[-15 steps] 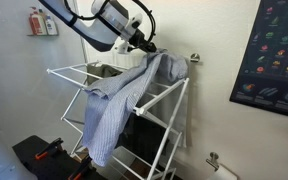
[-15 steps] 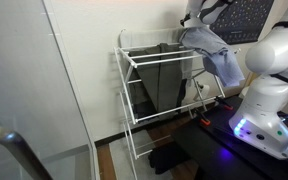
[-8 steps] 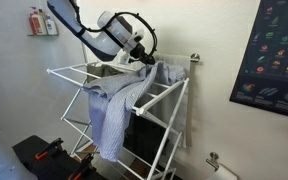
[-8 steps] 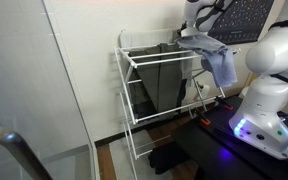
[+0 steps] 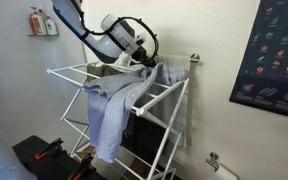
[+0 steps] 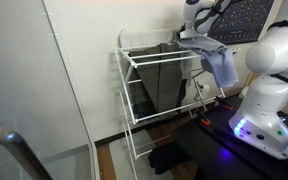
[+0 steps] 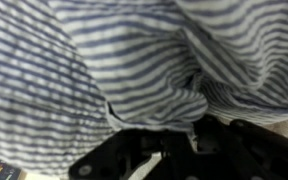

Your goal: Place the striped shirt on top of the drying rack

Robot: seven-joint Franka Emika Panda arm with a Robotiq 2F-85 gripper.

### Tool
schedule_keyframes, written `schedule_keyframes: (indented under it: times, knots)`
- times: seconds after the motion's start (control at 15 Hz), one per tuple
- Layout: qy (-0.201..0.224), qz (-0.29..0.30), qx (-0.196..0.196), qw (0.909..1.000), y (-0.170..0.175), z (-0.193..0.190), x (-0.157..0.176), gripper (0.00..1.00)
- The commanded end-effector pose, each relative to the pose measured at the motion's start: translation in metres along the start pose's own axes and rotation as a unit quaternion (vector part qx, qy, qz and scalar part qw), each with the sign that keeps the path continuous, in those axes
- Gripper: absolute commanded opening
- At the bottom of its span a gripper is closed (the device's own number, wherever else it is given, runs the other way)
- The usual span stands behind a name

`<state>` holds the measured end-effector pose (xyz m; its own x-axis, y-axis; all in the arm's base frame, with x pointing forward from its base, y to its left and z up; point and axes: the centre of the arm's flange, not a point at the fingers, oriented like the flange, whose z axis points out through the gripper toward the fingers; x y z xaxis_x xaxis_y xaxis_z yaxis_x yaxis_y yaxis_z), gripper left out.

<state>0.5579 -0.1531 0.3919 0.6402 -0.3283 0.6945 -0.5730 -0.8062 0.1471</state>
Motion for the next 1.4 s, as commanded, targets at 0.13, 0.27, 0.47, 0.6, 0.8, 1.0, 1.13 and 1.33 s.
schedule_keyframes:
  times: [0.13,0.27,0.47,0.6,0.8,1.0,1.13,1.33]
  knots:
    - [-0.009,0.017,0.015,0.9997,-0.001,-0.007,0.018,0.67]
    - [-0.024,0.021,0.024,0.9992,-0.002,-0.016,0.022,0.81]
    - [-0.049,0.027,0.047,0.9974,-0.005,-0.031,0.03,1.0]
    - [-0.059,0.031,0.065,0.9956,-0.008,-0.044,0.038,1.0]
    - [-0.071,0.035,0.088,0.993,-0.007,-0.072,0.056,1.0]
    - [-0.09,0.03,0.098,0.9907,-0.004,-0.106,0.072,1.0]
    - [-0.108,0.013,0.091,0.99,-0.001,-0.13,0.08,1.0]
    - [-0.148,-0.031,0.075,0.9856,0.005,-0.169,0.088,1.0]
